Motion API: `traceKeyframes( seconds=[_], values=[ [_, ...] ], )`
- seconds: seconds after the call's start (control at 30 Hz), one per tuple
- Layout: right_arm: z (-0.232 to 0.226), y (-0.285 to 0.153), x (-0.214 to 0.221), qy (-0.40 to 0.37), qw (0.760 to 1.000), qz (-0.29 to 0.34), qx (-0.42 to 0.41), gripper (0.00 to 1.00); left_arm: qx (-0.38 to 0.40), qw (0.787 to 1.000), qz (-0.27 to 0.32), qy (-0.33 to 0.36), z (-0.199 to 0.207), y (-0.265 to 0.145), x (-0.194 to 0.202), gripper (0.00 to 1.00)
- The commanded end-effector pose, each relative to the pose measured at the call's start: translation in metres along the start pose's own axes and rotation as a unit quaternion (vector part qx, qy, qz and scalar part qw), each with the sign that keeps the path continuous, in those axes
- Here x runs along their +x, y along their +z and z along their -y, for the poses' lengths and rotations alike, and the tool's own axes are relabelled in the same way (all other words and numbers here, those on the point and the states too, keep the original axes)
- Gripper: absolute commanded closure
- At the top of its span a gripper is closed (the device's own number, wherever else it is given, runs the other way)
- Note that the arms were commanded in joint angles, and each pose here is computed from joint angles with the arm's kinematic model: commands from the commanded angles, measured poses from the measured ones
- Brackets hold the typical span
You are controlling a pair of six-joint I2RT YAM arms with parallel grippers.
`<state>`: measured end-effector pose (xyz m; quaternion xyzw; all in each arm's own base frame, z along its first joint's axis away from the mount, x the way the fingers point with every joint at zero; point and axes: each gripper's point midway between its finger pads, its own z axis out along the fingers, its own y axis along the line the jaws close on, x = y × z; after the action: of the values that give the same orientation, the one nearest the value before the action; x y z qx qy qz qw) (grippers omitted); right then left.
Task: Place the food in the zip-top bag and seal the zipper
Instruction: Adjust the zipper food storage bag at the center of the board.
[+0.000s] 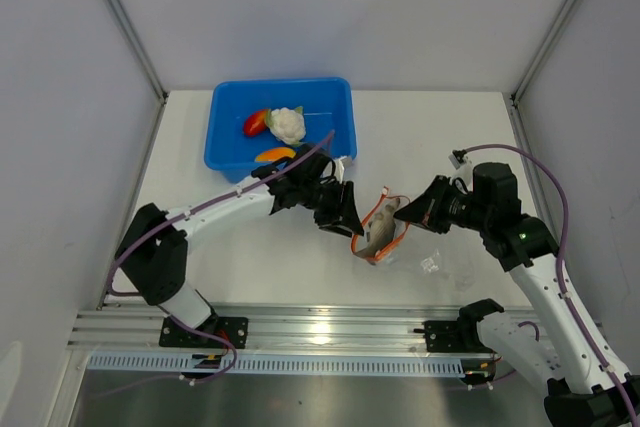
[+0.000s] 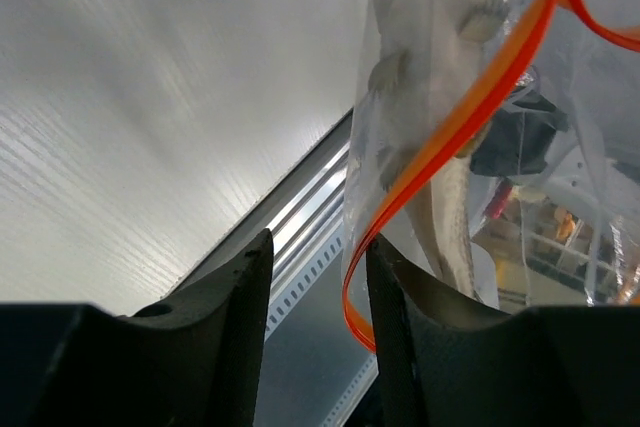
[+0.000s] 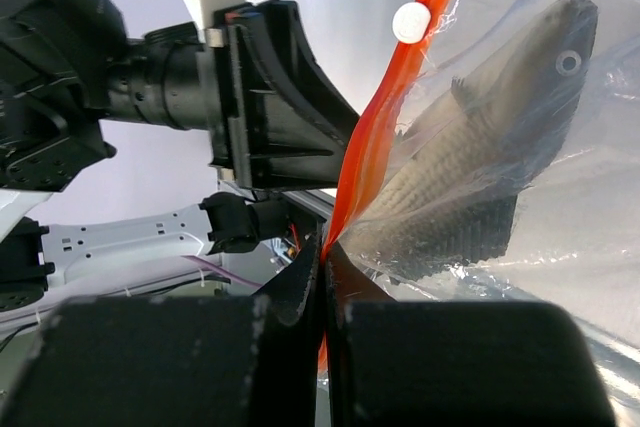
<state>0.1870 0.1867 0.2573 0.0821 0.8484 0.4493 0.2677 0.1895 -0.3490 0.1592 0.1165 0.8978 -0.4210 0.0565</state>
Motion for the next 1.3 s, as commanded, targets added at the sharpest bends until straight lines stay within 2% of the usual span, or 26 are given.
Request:
traceKeyframes(
  seconds=[0.0,0.03,0.27,0.43,0.67,0.87,1.27],
  values=[
    [-0.016,-0.002,-0.010,-0.007,0.999,0.017,-0.028,1.00,0.013,1.000,-0.015,0.004,0.004,0.009,0.001,0.57],
    [-0.016,-0.002,-0.010,-0.009,0.999,0.018,-0.028,1.00,0.011,1.000,-0.016,0.006,0.003,0.010,0.001,0.62],
    [-0.009,0.001,-0.010,-0.001,1.000,0.018,-0.014,1.00,0.016,1.000,-0.020,0.018,0.011,0.008,-0.004,0.81],
    [0.002,0.003,-0.006,-0.001,1.000,0.014,0.005,1.00,0.052,0.998,-0.013,0.036,0.046,-0.008,-0.016,1.00],
    [0.026,0.002,-0.007,-0.001,0.998,0.027,0.062,1.00,0.119,0.992,0.011,0.047,0.110,-0.049,-0.031,0.99],
    [0.033,-0.003,-0.007,-0.014,0.996,0.028,0.088,1.00,0.152,0.986,0.027,0.060,0.143,-0.074,-0.038,0.99],
    [0.007,-0.022,-0.024,-0.044,0.994,0.068,0.067,1.00,0.137,0.989,0.012,0.049,0.129,-0.063,-0.033,0.99]
  ],
)
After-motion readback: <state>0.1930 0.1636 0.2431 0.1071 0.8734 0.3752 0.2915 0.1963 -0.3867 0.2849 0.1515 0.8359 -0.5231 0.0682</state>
